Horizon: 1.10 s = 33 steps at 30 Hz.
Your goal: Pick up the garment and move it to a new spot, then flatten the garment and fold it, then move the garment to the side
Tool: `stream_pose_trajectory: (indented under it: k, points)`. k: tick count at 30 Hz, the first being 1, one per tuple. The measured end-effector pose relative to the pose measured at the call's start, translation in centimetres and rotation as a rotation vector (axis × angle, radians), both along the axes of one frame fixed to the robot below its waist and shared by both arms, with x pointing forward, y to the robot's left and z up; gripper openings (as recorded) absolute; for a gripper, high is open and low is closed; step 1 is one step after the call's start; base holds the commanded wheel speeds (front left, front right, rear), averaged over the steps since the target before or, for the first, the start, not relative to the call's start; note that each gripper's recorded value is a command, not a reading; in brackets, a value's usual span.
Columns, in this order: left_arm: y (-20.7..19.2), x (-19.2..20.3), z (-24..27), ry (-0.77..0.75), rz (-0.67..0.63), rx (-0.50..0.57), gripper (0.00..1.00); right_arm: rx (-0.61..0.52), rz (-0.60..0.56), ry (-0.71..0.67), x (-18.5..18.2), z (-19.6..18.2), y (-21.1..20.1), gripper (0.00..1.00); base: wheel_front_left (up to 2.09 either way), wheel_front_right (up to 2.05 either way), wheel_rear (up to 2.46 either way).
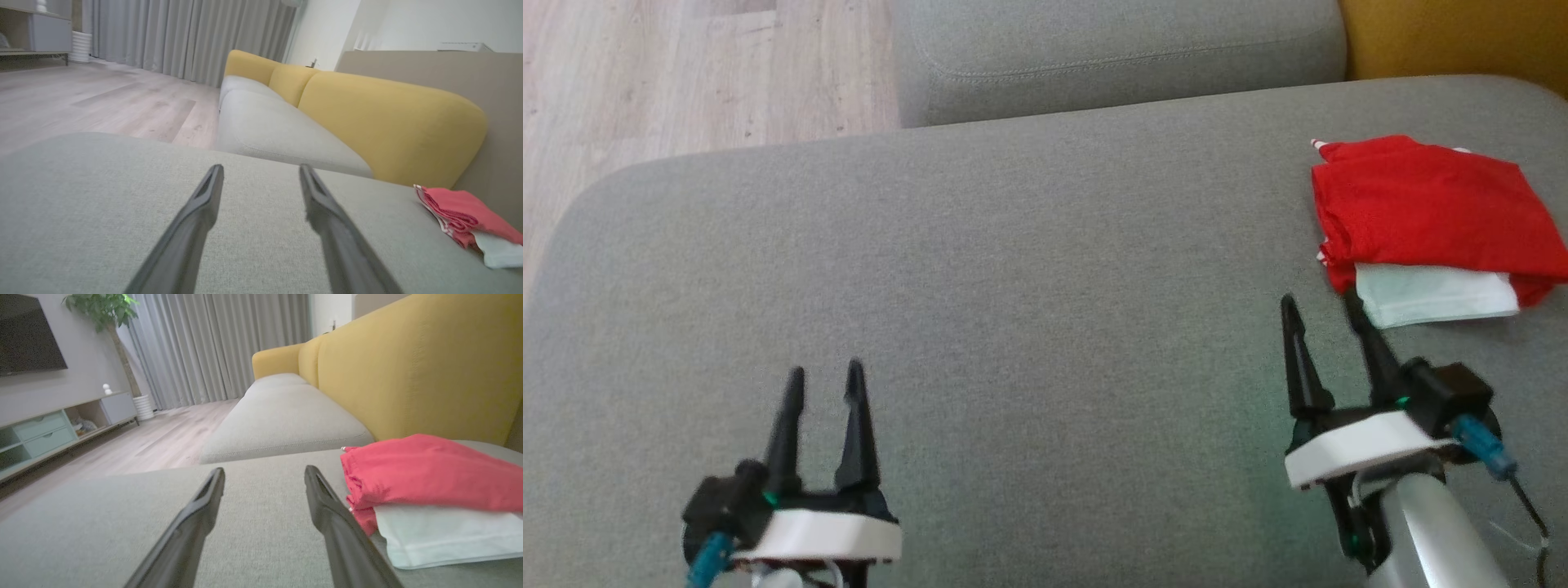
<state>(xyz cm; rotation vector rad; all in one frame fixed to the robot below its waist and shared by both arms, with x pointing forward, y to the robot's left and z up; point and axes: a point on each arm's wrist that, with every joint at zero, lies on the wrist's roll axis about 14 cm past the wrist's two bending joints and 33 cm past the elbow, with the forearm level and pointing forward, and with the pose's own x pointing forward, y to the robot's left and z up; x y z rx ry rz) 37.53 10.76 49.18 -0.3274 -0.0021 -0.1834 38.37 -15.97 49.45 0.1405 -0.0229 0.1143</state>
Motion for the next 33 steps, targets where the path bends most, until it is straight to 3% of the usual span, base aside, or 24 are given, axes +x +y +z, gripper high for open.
stream_pose_trajectory:
  k: [8,33]
  points:
    - [0.6,-1.9,-4.3,0.144,0.015,-0.001,0.00,0.030,-0.018,0.170,-2.9,-5.3,-0.3,0.00,0.00,0.00,0.00]
    - [2.4,-1.7,-4.7,0.230,0.089,-0.239,0.00,0.310,-0.101,0.191,-2.2,-4.7,-1.6,0.00,0.00,0.00,0.00]
